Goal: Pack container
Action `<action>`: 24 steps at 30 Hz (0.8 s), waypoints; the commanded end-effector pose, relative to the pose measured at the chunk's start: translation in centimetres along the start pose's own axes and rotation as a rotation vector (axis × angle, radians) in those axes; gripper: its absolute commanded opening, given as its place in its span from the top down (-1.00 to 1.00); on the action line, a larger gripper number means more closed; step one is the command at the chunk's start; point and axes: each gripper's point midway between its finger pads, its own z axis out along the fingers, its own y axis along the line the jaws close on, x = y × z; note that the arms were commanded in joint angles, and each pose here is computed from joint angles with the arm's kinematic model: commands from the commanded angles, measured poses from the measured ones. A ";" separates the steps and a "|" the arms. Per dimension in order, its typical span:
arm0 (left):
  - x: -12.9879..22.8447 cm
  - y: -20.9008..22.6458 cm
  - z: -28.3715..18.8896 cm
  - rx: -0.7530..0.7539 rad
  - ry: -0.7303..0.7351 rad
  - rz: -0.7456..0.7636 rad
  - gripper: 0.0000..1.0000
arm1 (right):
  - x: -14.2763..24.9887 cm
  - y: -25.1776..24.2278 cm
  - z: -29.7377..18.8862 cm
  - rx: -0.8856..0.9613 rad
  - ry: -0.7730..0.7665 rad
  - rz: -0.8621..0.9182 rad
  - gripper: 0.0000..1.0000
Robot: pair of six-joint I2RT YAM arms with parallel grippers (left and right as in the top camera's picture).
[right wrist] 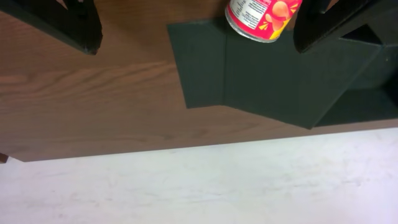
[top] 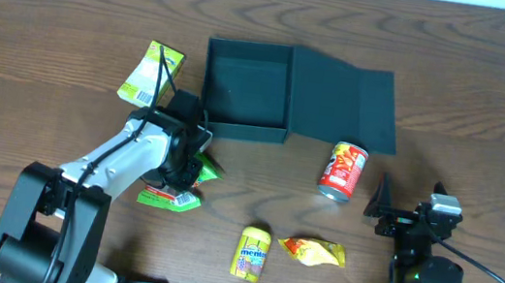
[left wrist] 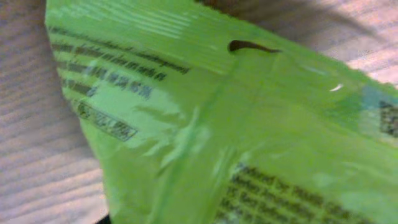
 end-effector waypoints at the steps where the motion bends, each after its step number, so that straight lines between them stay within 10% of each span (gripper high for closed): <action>1: 0.5 -0.8 -0.1 0.040 0.043 -0.055 0.36 | 0.2 0.2 0.0 -0.007 0.007 0.006 -0.99; 17: -5.3 -2.7 -9.4 0.203 -0.198 -0.740 0.41 | 0.2 0.2 0.0 -0.007 0.007 0.006 -0.98; 24: -6.8 -2.9 -10.7 0.220 -0.269 -0.611 0.24 | 0.2 0.2 0.0 -0.007 0.007 0.006 -0.98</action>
